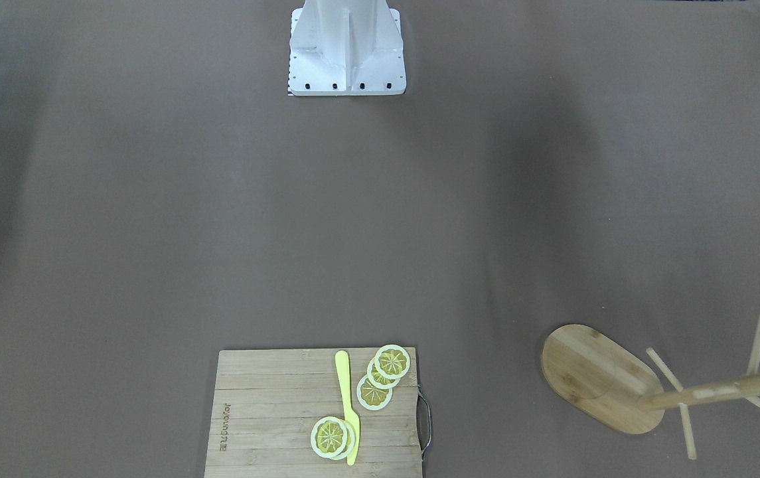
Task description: Hang cup on storage rack
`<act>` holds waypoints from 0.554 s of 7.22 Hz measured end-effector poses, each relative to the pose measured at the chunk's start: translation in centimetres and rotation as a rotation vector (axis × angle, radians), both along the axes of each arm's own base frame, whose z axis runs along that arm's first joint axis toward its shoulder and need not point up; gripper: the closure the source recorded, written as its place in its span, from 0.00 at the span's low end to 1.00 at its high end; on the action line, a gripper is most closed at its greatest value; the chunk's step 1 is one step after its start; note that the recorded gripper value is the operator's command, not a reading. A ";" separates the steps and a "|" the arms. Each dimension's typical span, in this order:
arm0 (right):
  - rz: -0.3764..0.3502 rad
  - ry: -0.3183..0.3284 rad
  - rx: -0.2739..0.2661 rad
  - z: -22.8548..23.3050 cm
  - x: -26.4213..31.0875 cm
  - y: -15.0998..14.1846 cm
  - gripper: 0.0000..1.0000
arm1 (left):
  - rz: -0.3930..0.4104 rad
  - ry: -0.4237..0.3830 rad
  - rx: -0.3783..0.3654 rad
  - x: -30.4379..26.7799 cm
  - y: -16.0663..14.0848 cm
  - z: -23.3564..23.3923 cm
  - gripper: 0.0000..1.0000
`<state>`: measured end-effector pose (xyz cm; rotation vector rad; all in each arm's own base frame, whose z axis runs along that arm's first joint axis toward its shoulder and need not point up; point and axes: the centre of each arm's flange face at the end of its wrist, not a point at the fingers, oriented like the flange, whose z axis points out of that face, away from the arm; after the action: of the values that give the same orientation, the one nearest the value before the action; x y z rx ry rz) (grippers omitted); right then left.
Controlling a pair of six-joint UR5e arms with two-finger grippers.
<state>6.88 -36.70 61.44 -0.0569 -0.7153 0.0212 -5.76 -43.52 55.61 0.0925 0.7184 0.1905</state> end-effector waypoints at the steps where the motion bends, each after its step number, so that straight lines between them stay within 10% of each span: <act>1: 0.000 -0.001 0.000 0.0 0.0 0.0 0.00 | 0.001 -0.001 0.003 0.0 0.0 -0.1 0.00; 4: -0.002 -0.001 0.012 -0.3 -0.1 -0.3 0.00 | 0.001 0.000 0.045 0.1 -0.7 -0.9 0.00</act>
<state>6.83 -36.96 61.18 -0.0459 -0.7162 0.0147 -5.68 -44.18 54.74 0.1356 0.7141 0.2074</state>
